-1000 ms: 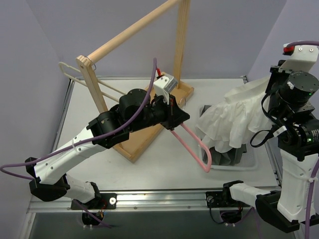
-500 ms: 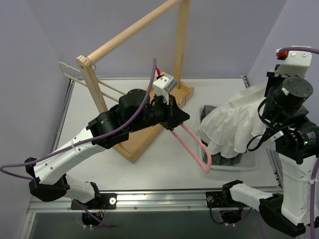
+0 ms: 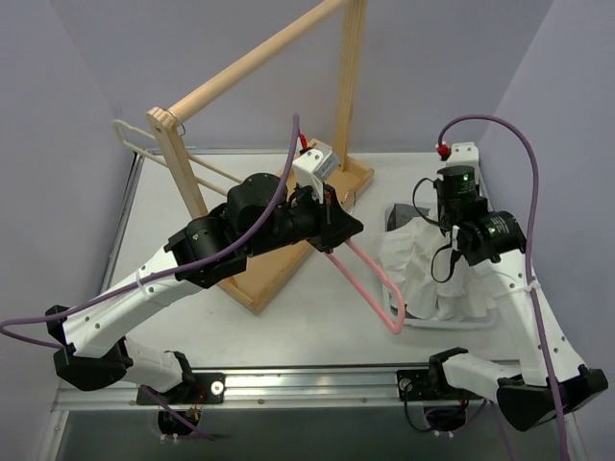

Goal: Remove the skirt from the hanger

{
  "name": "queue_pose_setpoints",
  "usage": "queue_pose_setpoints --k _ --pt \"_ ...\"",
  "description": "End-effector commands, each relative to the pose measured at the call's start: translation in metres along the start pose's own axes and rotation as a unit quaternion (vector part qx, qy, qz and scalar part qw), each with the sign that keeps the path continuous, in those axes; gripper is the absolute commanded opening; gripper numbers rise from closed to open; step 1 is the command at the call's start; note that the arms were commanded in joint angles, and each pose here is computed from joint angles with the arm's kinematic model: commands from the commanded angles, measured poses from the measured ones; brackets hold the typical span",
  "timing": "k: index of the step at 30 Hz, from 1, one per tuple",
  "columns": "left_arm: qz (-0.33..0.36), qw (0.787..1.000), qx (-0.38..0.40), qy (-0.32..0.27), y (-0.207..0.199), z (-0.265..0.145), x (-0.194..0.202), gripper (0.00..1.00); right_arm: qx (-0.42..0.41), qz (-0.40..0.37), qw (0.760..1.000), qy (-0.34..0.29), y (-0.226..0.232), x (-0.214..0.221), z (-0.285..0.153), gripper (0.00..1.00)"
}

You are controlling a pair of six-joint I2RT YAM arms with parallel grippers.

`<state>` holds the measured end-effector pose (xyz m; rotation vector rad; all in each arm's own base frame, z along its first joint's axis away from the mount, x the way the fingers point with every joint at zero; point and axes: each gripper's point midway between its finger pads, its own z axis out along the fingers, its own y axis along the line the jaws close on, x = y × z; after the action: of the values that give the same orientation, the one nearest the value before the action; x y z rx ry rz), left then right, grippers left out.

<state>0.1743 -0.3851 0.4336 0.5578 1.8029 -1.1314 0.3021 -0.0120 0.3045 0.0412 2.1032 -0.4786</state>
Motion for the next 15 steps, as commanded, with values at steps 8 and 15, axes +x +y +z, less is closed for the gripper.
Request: queue_pose_setpoints --k 8,15 --pt "-0.011 0.999 0.024 -0.039 -0.01 -0.012 -0.021 0.02 -0.107 0.016 0.978 0.176 0.075 0.098 0.049 0.0" --pt "-0.005 0.999 0.02 -0.039 -0.009 -0.015 -0.022 0.02 -0.136 0.026 0.965 0.223 0.098 0.122 0.06 0.4"
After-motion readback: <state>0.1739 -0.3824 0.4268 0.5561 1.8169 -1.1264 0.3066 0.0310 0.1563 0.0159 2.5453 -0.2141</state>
